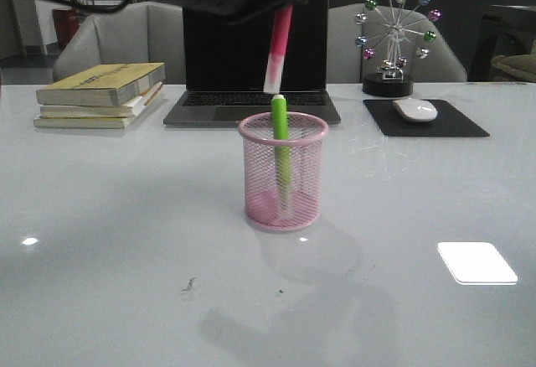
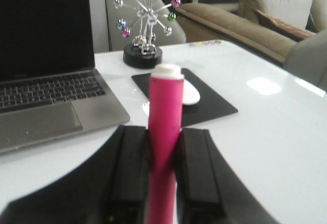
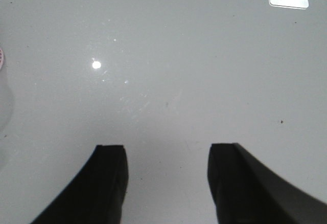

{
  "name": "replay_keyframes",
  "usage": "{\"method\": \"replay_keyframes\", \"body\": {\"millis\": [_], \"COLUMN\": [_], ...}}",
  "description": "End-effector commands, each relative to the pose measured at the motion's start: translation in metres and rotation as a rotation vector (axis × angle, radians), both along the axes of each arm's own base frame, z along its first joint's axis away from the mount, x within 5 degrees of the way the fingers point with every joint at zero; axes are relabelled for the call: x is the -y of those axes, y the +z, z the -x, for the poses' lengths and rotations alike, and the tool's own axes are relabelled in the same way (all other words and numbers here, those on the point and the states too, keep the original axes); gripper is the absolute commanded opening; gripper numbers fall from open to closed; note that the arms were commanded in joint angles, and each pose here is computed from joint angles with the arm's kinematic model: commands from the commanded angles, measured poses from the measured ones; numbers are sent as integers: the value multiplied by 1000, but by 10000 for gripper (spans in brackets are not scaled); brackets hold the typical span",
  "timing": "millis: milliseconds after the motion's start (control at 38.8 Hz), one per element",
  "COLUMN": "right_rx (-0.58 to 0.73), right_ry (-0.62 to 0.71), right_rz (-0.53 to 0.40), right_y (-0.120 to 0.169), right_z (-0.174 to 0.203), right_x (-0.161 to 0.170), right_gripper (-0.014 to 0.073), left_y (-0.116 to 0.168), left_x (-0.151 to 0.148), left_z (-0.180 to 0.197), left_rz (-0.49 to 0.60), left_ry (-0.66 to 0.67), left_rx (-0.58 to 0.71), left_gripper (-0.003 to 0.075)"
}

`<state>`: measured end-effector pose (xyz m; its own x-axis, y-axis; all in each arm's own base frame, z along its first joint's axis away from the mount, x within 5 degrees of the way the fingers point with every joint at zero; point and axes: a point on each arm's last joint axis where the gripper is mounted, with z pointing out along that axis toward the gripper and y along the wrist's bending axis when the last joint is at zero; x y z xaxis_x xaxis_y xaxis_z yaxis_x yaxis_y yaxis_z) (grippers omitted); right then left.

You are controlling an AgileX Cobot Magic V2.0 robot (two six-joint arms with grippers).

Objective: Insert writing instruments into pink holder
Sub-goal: 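Lift the pink marker with the left gripper and insert it into the holder, then open the left gripper and withdraw it upward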

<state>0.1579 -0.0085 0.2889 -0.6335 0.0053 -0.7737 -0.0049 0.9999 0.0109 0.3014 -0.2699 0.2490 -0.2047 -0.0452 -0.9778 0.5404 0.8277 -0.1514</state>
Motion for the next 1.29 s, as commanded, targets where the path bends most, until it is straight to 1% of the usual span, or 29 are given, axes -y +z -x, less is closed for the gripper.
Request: {"method": "replay_keyframes", "body": {"millis": [0,129,258,335,386,412,541,618,670,747,824,927,1056,1133,1262], "right_rx": [97,97,97,97,97,97,97,98,98,98,98,98,103,106,106], "right_ry": [-13,-13,-13,-13,-13,-13,-13,-13,-13,-13,-13,-13,-14,-14,-14], "right_rz": [12,12,12,12,12,12,12,12,12,12,12,12,13,13,13], "right_y": [15,15,15,15,15,15,15,15,15,15,15,15,16,16,16], "right_z": [-3,-3,-3,-3,-3,-3,-3,-3,-3,-3,-3,-3,-3,-4,-4], "right_x": [2,2,2,2,2,2,2,2,2,2,2,2,2,2,2], "right_gripper": [466,466,466,466,466,466,466,466,466,466,466,466,466,466,466], "left_y": [14,1,1,3,3,3,4,5,8,14,27,49,86,109,139], "left_x": [5,14,15,15,15,15,15,15,14,13,5,-8,-37,-58,-94], "left_z": [4,4,5,6,6,6,6,7,8,11,13,16,18,20,27], "left_rz": [88,80,84,86,82,82,82,83,84,75,56,-11,-33,-10,10], "left_ry": [12,3,2,1,-2,-3,-4,-7,-10,-20,-24,-25,17,59,118], "left_rx": [103,105,111,113,109,111,110,110,107,98,103,164,256,296,321], "left_gripper": [101,101,102,120,150,178,362,459,482,473,452,421,413,413,413]}}
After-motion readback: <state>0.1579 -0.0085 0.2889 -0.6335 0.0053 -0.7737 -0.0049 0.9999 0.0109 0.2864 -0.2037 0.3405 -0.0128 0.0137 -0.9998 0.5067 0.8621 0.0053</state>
